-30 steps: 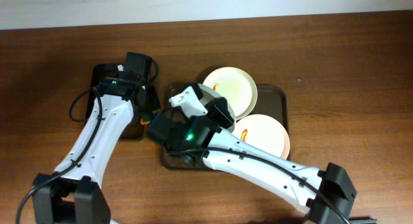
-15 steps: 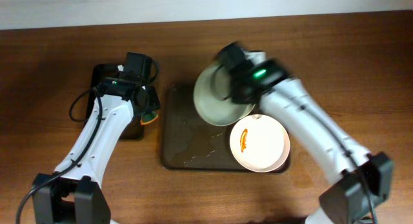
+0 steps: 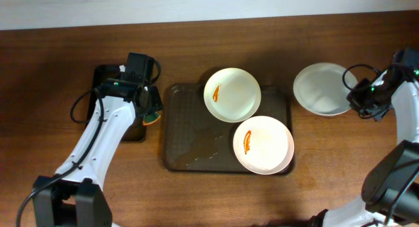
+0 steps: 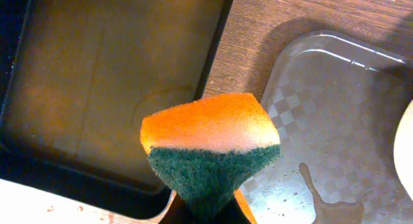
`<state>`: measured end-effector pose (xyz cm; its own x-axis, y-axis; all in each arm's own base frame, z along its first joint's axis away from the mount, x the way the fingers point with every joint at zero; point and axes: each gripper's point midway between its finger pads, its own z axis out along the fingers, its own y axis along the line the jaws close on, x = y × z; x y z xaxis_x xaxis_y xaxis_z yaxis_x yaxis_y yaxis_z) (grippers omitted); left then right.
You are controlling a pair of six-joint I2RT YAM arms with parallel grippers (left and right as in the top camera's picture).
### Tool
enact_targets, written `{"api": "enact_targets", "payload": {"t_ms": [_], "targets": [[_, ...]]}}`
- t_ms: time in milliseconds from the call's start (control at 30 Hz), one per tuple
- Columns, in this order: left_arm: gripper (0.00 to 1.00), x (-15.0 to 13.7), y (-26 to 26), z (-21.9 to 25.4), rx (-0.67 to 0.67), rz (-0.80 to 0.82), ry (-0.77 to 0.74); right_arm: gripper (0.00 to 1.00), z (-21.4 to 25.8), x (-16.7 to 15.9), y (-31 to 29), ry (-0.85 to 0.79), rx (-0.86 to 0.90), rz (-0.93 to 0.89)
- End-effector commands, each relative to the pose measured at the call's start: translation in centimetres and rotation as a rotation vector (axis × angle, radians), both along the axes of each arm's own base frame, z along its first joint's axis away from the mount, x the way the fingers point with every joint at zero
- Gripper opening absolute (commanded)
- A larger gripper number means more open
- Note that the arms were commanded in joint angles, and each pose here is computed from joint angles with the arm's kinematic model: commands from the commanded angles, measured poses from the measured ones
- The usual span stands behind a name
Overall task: Clean dirty plates on tray and stack at the side
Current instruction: 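Carry the cleaned plate with the right gripper to the table's right side, then release the plate on the table and move the right gripper to the top plate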
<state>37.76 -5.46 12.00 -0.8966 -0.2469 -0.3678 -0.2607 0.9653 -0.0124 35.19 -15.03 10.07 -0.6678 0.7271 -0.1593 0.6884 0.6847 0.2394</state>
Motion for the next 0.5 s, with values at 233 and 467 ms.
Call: {"api": "enact_targets", "payload": {"t_ms": [233,467], "targets": [[0.00,0.1,0.2,0.0,0.001,-0.007,-0.005,0.72,1.8,3.5,9.2,-0.178,0.234,0.351],[0.00,0.1,0.2,0.0,0.001,-0.007,-0.005,0.89,-0.7,5.4,18.9,-0.048,-0.086,0.495]]}}
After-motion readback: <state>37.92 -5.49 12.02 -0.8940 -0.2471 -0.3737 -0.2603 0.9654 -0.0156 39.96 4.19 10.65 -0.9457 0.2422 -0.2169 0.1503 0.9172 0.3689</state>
